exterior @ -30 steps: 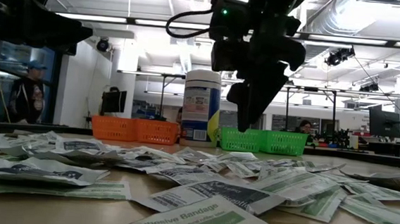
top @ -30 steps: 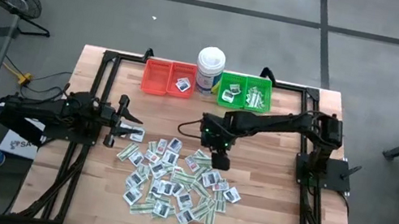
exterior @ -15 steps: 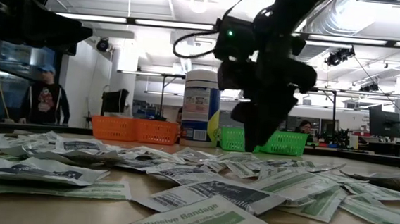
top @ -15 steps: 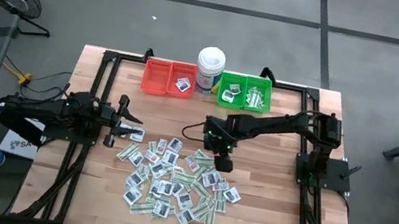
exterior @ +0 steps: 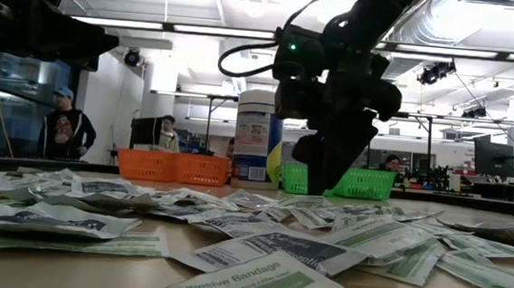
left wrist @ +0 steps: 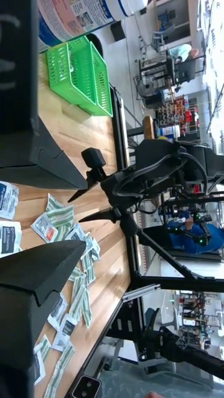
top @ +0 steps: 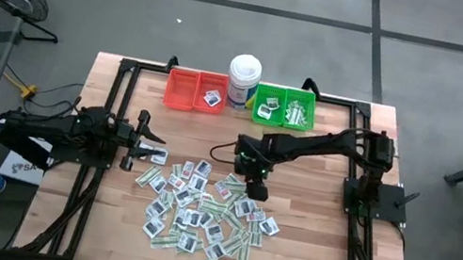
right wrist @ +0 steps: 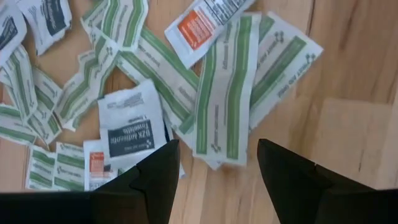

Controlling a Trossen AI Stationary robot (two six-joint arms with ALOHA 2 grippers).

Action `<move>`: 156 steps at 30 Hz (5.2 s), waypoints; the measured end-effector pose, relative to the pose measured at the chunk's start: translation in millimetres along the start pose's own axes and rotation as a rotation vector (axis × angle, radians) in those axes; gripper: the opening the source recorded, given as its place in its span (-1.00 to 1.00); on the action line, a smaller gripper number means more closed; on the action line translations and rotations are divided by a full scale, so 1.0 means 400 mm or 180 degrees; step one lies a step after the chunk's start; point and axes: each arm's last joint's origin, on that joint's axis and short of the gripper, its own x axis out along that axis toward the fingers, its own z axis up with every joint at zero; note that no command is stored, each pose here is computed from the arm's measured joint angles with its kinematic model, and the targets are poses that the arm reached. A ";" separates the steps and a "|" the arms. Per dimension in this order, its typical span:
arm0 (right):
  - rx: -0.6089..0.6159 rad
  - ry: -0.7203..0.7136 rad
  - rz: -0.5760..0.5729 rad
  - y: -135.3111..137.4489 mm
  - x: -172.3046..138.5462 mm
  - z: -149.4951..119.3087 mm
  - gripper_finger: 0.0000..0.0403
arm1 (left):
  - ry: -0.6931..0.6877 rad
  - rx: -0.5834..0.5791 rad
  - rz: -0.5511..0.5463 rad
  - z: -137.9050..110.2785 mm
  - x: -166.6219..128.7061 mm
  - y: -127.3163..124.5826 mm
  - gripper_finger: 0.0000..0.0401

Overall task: Pick & Place First Aid Supplies
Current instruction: Put the green bandage pack into the right green bin

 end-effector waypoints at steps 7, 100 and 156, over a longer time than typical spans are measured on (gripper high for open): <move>0.0079 -0.0065 0.0020 -0.003 0.012 -0.010 0.03 | 0.0005 0.0000 0.0041 0.000 0.000 0.001 -0.30; 0.0428 -0.0716 -0.0029 0.061 -0.101 0.025 -1.00 | 0.0016 -0.0001 0.0057 -0.001 0.000 0.001 -0.30; -0.0981 -0.0285 -0.0677 0.094 0.046 0.020 -0.06 | 0.0016 -0.0001 0.0057 -0.001 0.000 0.001 -0.30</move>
